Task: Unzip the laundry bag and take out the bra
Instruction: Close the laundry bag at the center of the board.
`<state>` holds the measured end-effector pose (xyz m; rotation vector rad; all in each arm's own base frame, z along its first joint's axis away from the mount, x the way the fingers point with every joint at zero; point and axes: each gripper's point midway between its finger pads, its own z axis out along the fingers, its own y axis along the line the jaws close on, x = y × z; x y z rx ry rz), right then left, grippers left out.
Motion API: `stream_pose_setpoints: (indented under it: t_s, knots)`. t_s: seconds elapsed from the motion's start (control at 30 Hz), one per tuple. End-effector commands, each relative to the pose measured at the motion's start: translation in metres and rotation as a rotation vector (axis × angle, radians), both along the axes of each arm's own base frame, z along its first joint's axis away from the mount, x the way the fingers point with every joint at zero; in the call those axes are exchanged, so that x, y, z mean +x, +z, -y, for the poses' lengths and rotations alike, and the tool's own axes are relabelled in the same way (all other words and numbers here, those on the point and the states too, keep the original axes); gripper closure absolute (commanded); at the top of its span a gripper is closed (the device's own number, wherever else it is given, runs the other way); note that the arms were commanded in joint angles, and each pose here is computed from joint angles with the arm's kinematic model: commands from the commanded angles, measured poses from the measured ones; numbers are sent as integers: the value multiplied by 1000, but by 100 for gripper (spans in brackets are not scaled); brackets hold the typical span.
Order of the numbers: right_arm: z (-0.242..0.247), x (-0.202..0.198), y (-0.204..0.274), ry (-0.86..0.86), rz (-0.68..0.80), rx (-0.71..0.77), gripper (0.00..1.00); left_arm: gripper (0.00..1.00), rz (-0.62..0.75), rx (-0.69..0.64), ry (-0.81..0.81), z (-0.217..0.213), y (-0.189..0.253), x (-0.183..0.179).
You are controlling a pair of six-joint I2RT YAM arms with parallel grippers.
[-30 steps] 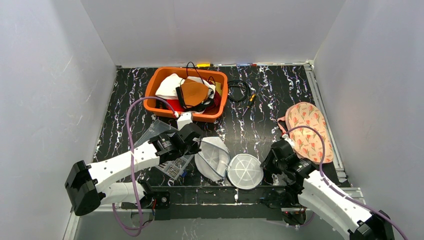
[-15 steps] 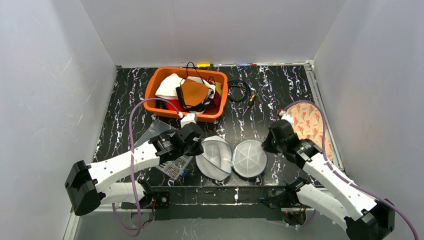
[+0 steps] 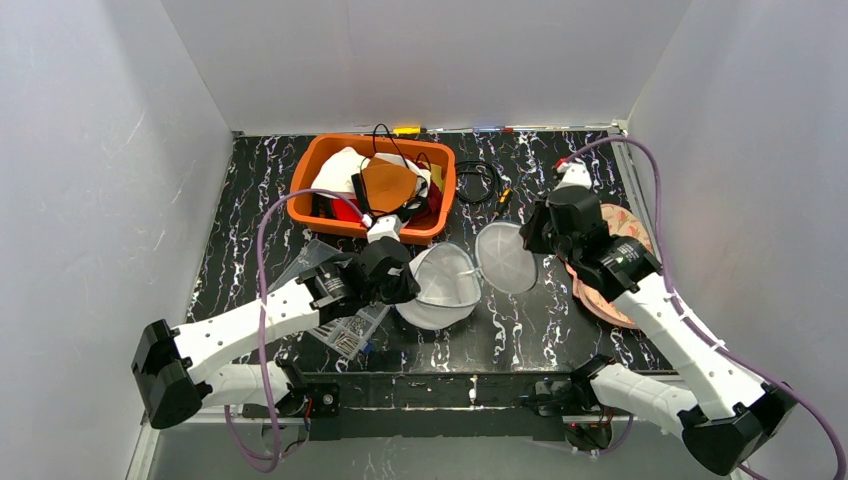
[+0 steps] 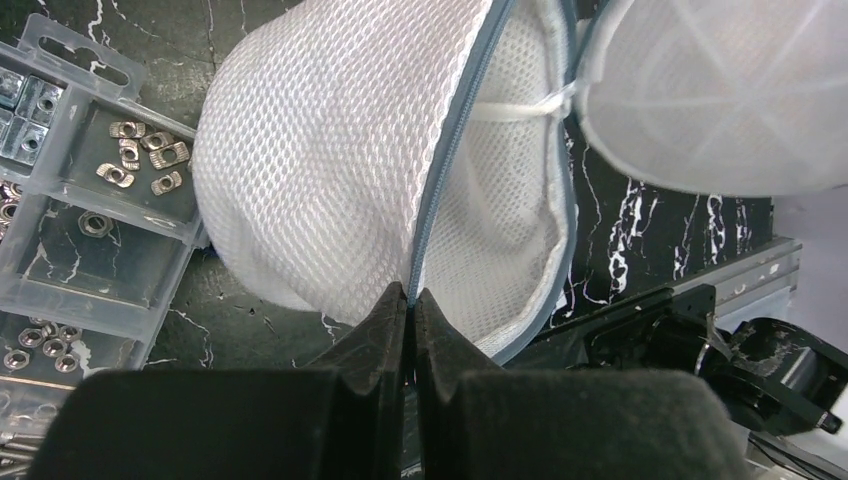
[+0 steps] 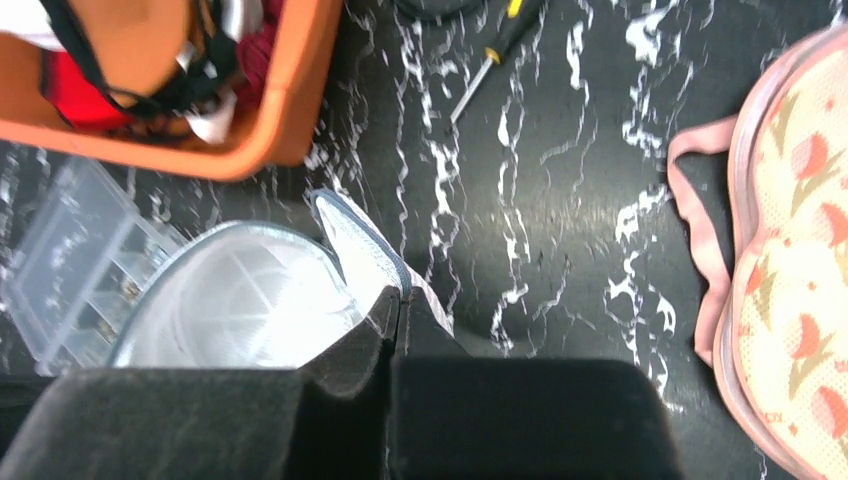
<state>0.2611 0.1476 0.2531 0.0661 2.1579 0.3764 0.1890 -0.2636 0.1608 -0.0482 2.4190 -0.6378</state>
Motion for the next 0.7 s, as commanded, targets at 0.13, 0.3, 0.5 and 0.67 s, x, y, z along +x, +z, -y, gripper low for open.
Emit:
stream_pose_setpoints:
  t_s: [0.13, 0.3, 0.5, 0.67]
  knots:
    - [2, -31, -68, 62, -125, -5, 99, 100, -66, 97, 12, -14, -47, -9]
    - [4, -37, -101, 37, -178, -4, 90, 100, -66, 121, 28, -18, -50, -7]
    - [7, -37, -111, -21, -190, 21, 43, 100, -86, 142, 28, -15, -48, -6]
    - [23, -45, -121, -119, -197, 44, 31, 100, -100, 150, 44, -15, -50, -6]
